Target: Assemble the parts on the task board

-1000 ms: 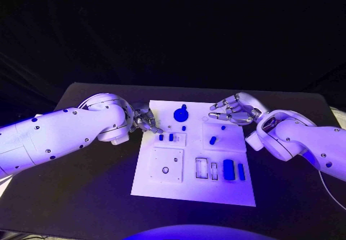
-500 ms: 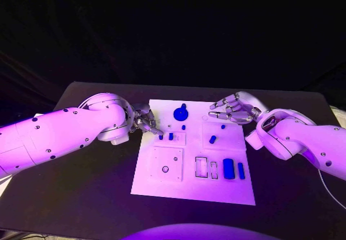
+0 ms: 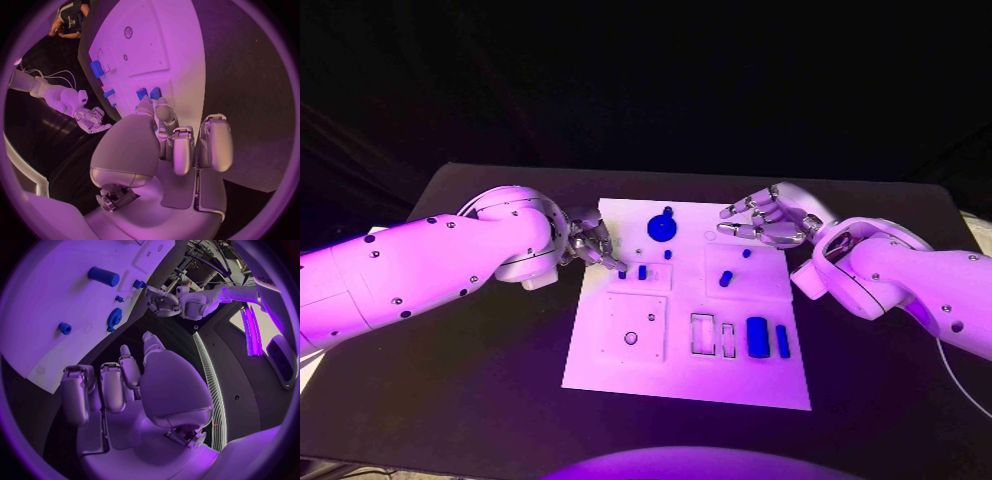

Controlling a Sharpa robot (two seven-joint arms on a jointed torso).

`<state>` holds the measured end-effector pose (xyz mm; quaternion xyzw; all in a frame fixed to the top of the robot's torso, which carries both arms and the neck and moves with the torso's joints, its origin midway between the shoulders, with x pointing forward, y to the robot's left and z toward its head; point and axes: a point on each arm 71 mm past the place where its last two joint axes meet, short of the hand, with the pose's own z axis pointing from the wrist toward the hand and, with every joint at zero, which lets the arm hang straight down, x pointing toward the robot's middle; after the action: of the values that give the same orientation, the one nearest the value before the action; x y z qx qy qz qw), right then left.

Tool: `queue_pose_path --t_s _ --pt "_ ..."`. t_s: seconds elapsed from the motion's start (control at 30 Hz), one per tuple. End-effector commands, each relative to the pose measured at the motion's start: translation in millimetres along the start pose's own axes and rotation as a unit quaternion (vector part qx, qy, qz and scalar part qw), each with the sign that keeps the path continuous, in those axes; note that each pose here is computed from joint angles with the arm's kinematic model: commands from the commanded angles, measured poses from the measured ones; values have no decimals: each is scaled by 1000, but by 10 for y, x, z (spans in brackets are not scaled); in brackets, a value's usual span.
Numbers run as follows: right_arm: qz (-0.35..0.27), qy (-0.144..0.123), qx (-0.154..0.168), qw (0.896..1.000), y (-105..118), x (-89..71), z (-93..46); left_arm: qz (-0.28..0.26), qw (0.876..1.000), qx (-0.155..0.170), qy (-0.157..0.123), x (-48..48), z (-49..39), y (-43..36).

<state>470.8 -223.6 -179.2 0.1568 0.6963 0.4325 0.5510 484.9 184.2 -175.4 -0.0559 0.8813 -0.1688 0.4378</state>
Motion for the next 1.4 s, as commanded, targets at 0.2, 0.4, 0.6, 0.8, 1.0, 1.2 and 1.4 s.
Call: queue_pose_path --t_s 0.2,0.4,0.6,0.8,1.0,1.2,1.4 --pt "-1 2 -3 1000 8 10 -1 11 1000 0 8 16 14 -9" --pt "-1 2 -3 1000 10 10 -4 14 1000 0 0 19 37 -16" --pt "-2 2 -3 1000 11 8 -7 17 1000 2 -14 14 57 -24" --pt "-1 2 -4 1000 13 9 -9 15 1000 4 -19 15 63 -32" --pt "-2 2 -3 1000 9 6 -9 -2 1000 8 -3 37 50 -19" --pt "-2 2 -3 1000 7 5 -9 -23 1000 14 12 56 32 -5" --pt "-2 1 -3 1000 4 3 -8 -43 999 16 20 55 9 32"
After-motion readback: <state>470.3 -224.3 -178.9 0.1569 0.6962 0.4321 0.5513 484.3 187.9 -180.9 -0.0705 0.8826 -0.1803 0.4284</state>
